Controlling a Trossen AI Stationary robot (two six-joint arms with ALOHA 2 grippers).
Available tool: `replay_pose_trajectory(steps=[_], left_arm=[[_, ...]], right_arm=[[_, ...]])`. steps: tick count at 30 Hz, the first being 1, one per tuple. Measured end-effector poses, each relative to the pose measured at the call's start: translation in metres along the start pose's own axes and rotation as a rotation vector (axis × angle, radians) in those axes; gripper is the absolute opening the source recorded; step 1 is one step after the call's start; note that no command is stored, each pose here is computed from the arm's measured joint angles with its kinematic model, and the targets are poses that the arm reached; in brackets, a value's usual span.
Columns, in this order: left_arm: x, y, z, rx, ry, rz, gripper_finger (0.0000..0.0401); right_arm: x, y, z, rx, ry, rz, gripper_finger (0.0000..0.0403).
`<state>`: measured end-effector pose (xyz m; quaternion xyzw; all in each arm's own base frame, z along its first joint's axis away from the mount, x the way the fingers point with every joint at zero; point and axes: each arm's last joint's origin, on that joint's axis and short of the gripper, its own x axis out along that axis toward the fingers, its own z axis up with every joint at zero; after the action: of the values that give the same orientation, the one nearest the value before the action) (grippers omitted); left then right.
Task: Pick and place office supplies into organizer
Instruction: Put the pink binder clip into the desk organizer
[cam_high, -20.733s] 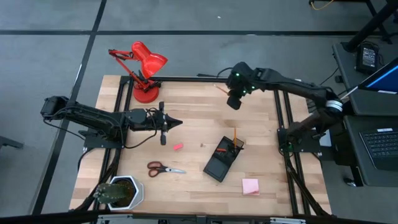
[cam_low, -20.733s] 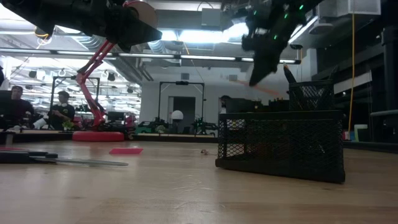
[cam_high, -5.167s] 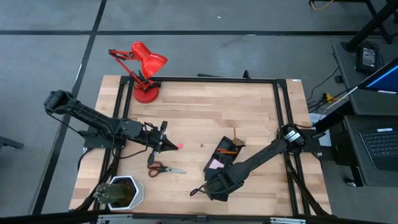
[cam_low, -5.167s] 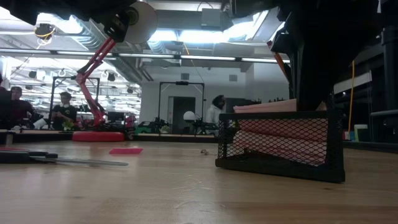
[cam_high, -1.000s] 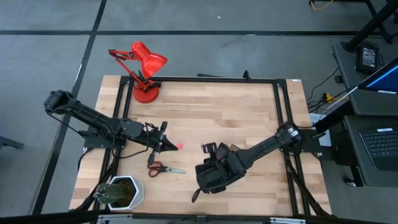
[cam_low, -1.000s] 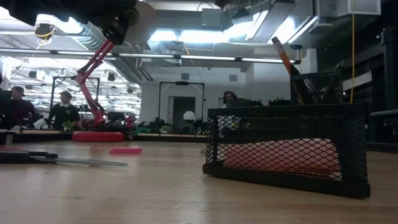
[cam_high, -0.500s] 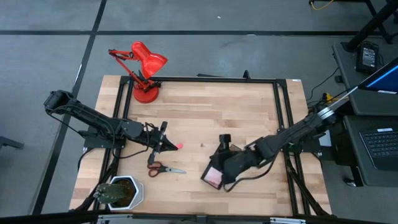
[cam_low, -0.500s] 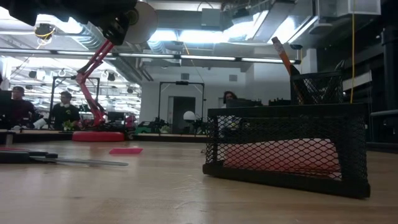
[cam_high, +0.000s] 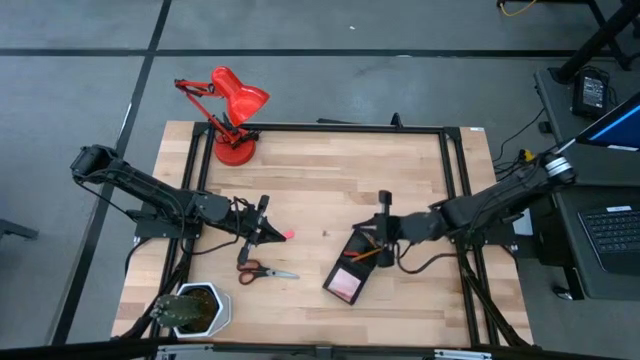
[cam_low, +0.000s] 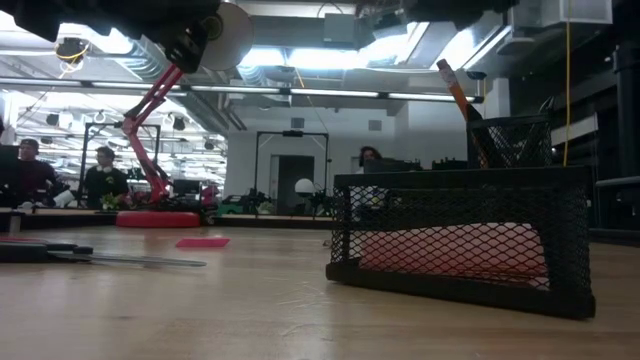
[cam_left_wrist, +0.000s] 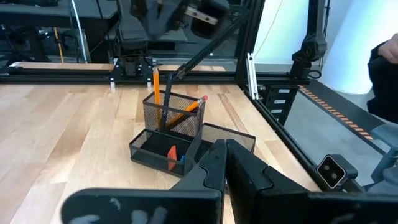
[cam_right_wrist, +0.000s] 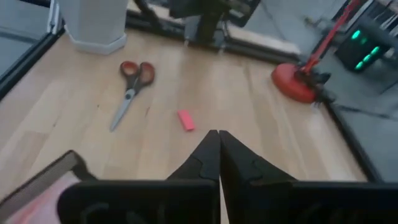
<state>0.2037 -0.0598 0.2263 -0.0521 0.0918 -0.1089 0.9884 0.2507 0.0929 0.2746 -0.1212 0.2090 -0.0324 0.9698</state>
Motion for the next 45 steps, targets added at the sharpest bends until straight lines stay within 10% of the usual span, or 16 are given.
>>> replay_pose_trajectory(steps=[14,45], left_arm=[[0.000,0.000,0.000,0.000,0.002,0.000,0.0006],[0.000,0.000,0.000,0.000,0.002,0.001,0.0006]], right_arm=[[-0.012,-0.043,-0.027,-0.074,-0.114,-0.131,0.0005],[-0.006,-0.079,-0.018,-0.050,-0.245,0.151,0.0005]])
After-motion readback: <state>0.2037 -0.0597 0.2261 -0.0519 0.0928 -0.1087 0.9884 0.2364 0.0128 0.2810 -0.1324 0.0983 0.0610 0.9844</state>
